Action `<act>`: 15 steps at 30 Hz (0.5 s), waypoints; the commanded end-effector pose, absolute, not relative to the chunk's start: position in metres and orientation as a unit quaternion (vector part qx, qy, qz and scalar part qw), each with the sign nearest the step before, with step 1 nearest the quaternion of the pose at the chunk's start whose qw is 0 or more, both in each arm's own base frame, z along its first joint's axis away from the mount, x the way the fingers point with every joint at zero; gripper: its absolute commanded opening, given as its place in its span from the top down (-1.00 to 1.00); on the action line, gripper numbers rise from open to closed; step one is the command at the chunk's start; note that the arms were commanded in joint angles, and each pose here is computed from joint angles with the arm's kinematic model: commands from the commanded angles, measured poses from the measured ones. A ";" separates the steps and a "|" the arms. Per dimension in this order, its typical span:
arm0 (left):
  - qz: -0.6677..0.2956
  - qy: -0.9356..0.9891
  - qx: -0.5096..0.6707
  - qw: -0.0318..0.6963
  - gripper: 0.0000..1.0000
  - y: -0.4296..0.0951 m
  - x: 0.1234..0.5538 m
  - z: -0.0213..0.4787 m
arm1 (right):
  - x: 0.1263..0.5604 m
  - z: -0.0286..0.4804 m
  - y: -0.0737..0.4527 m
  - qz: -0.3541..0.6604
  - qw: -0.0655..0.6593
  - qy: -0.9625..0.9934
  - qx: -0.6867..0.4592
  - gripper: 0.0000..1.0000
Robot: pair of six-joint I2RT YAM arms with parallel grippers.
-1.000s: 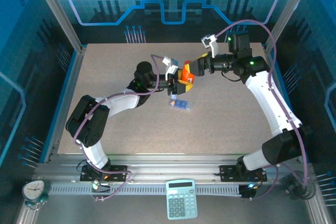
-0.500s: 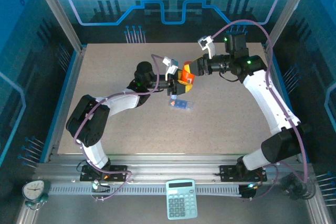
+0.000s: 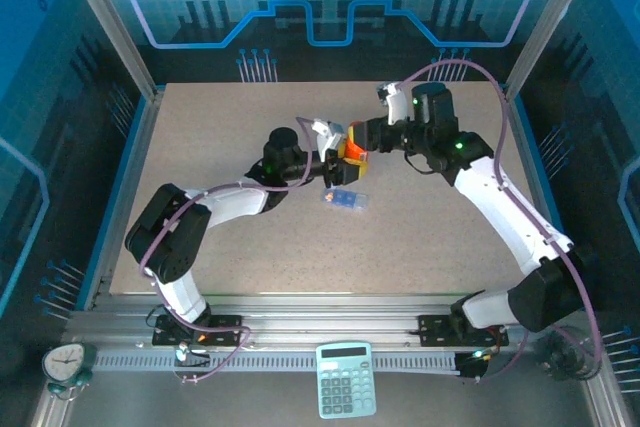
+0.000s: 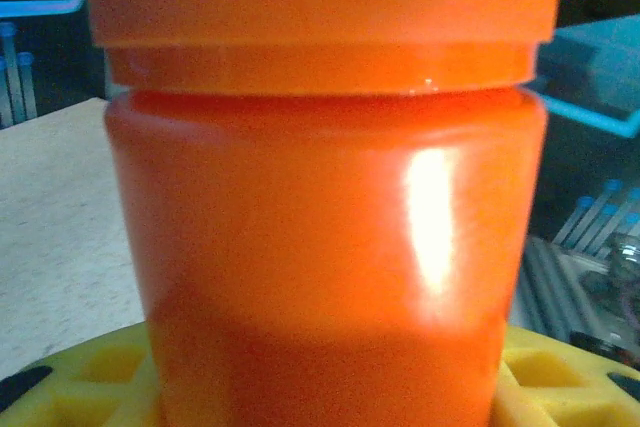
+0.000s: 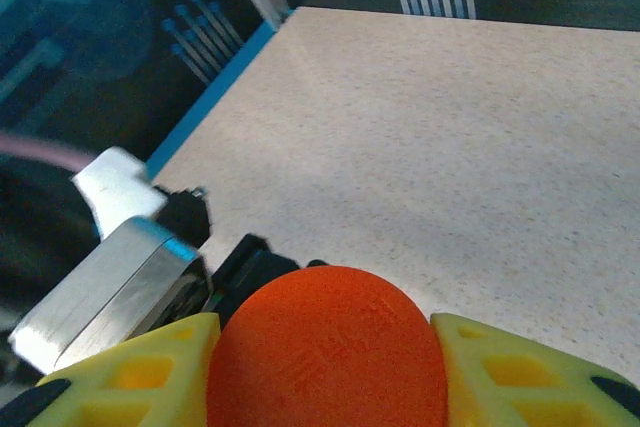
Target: Sort the pills into containers
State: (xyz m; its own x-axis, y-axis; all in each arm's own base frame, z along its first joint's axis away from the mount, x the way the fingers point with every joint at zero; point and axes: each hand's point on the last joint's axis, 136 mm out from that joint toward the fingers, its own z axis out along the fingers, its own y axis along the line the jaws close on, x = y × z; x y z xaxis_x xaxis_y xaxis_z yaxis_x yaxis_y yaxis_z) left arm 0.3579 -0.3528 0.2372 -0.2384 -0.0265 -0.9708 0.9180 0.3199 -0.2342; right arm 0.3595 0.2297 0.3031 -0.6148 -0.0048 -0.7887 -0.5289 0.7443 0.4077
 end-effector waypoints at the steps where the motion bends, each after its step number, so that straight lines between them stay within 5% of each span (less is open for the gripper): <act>1: -0.410 0.537 0.373 0.636 1.00 -0.359 0.345 0.316 | 0.352 0.261 0.242 0.308 0.362 0.873 -0.110 0.31; 15: -0.413 0.541 0.366 0.635 1.00 -0.363 0.348 0.308 | 0.360 0.292 0.236 0.343 0.375 0.857 -0.090 0.17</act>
